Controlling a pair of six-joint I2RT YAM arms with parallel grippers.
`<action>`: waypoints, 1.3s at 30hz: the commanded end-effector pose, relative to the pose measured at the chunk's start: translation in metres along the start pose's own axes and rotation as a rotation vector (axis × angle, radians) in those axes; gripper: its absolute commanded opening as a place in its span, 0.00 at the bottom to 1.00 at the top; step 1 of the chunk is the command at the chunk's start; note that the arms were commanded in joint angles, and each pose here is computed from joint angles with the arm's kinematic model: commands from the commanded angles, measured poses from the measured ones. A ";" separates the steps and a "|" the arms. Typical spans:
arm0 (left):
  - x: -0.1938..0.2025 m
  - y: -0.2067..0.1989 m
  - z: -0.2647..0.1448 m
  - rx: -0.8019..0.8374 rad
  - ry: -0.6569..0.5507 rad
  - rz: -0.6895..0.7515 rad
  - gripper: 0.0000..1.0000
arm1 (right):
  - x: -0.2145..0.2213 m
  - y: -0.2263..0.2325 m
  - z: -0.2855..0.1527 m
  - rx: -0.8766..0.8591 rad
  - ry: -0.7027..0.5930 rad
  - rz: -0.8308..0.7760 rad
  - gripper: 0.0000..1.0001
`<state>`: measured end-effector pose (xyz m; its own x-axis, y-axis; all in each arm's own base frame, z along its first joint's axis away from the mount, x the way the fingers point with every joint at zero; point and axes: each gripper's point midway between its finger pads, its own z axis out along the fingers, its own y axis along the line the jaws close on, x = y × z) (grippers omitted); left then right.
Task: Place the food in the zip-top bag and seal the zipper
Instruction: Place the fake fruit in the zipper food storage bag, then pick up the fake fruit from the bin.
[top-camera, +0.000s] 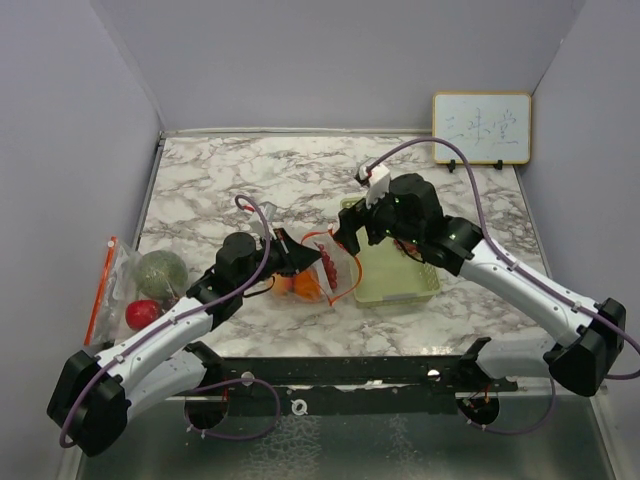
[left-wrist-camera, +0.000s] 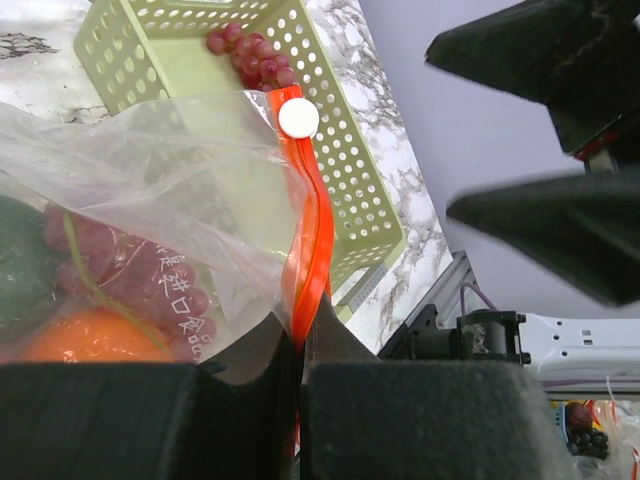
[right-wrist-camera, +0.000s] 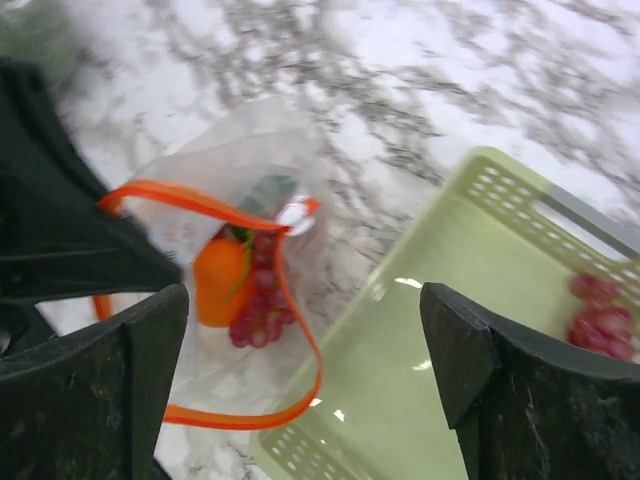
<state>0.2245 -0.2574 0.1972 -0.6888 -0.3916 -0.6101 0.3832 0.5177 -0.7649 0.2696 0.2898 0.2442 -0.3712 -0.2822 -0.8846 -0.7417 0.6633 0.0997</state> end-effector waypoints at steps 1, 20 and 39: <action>-0.003 -0.011 -0.001 0.038 0.008 0.019 0.00 | 0.007 -0.075 -0.020 0.451 0.021 0.131 1.00; 0.001 -0.012 -0.010 0.064 0.000 0.026 0.00 | 0.149 -0.205 0.035 0.835 0.366 0.257 0.97; 0.001 -0.006 -0.013 0.039 -0.013 0.005 0.00 | 0.148 -0.186 0.038 0.691 0.328 0.278 0.02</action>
<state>0.2121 -0.2520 0.1956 -0.6938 -0.3789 -0.6124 0.3997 0.5047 -0.7652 0.3804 0.1297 0.0392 -0.7710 -0.2047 -0.6031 -0.0701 0.9684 -0.2392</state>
